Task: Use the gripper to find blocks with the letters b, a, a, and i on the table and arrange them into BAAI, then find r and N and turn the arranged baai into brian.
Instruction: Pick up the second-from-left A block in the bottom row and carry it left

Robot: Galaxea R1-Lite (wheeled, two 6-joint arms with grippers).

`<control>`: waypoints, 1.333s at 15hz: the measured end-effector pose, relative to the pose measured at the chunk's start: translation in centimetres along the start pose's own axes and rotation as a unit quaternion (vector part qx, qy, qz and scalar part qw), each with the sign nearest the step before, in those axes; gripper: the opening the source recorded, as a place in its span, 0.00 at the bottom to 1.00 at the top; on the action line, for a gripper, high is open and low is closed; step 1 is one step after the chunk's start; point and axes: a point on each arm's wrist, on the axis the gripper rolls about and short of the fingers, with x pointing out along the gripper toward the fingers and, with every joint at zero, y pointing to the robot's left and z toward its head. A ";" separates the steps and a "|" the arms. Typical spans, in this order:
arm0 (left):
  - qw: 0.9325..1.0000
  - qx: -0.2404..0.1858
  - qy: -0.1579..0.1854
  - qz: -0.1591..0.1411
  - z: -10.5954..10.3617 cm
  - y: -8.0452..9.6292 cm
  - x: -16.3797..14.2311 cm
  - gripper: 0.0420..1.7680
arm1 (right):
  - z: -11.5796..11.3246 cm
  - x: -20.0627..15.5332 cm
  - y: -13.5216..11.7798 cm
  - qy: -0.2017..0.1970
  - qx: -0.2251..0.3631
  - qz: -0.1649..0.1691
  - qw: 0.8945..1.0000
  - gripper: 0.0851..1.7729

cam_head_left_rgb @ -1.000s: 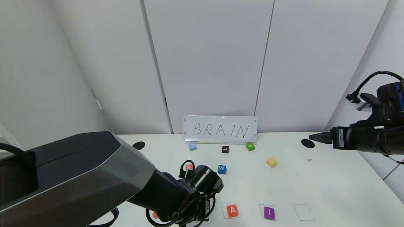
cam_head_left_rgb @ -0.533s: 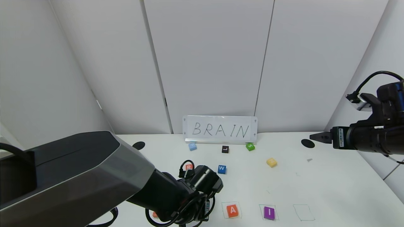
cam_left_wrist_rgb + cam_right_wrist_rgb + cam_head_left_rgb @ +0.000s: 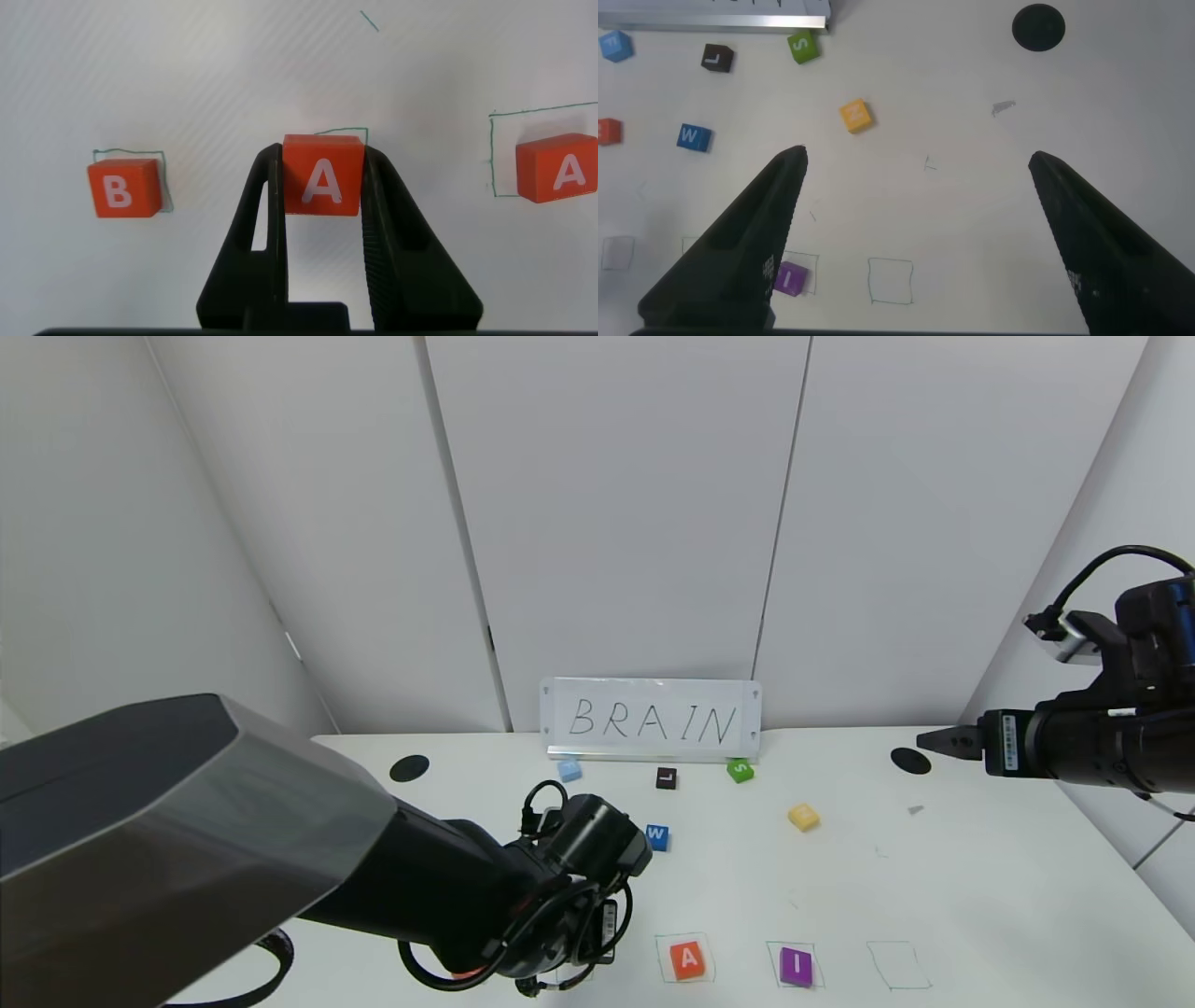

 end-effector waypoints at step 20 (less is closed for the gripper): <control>0.995 -0.082 -0.020 0.048 5.9 20.6 2.0 0.28 | -0.1 0.3 -0.2 0.004 0.002 -0.003 1.000 0.96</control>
